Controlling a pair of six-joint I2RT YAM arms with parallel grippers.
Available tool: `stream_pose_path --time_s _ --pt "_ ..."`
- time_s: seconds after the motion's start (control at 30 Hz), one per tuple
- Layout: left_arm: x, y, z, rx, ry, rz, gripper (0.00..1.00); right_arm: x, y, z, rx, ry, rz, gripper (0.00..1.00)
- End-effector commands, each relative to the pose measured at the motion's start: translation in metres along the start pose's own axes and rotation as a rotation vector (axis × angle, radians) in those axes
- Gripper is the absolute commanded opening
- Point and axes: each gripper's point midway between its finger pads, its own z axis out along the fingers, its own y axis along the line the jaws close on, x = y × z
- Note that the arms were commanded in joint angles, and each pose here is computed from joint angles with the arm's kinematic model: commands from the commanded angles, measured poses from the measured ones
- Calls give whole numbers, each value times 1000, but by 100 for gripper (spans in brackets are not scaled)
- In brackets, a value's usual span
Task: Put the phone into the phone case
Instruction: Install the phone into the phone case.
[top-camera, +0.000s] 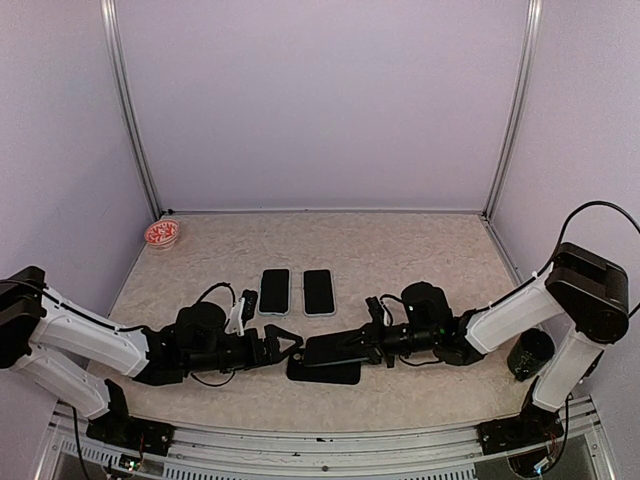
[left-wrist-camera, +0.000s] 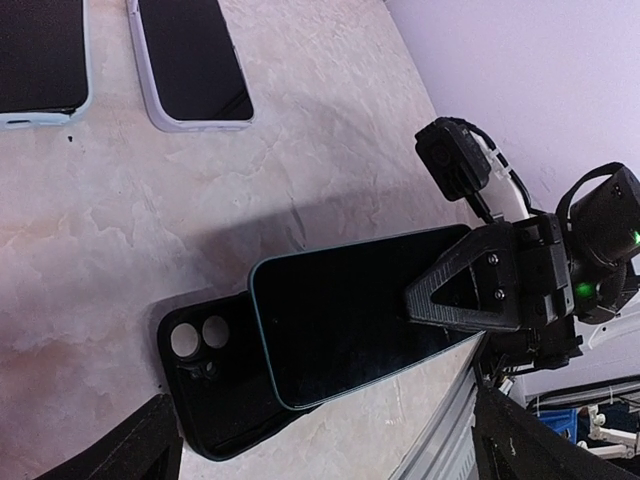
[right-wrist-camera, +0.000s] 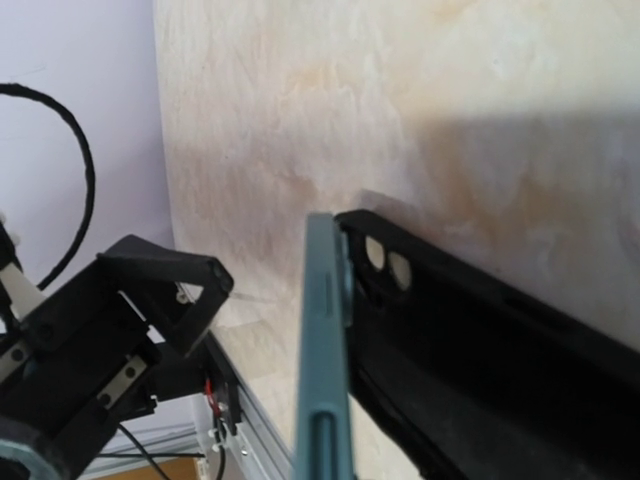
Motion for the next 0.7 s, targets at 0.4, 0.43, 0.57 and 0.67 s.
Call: stream_pose_path --time_s 0.4,0.43,0.57,0.67 --pt "6 -3 6 35 17 10 99 9 16 7 -72 29 -18 0" --pt "6 -3 7 36 18 9 99 10 18 8 -72 37 -24 0" --pt "7 -4 8 44 21 9 99 12 22 9 -74 57 -49 0" --pt "7 -4 8 46 19 11 99 13 26 10 -84 64 -66 0"
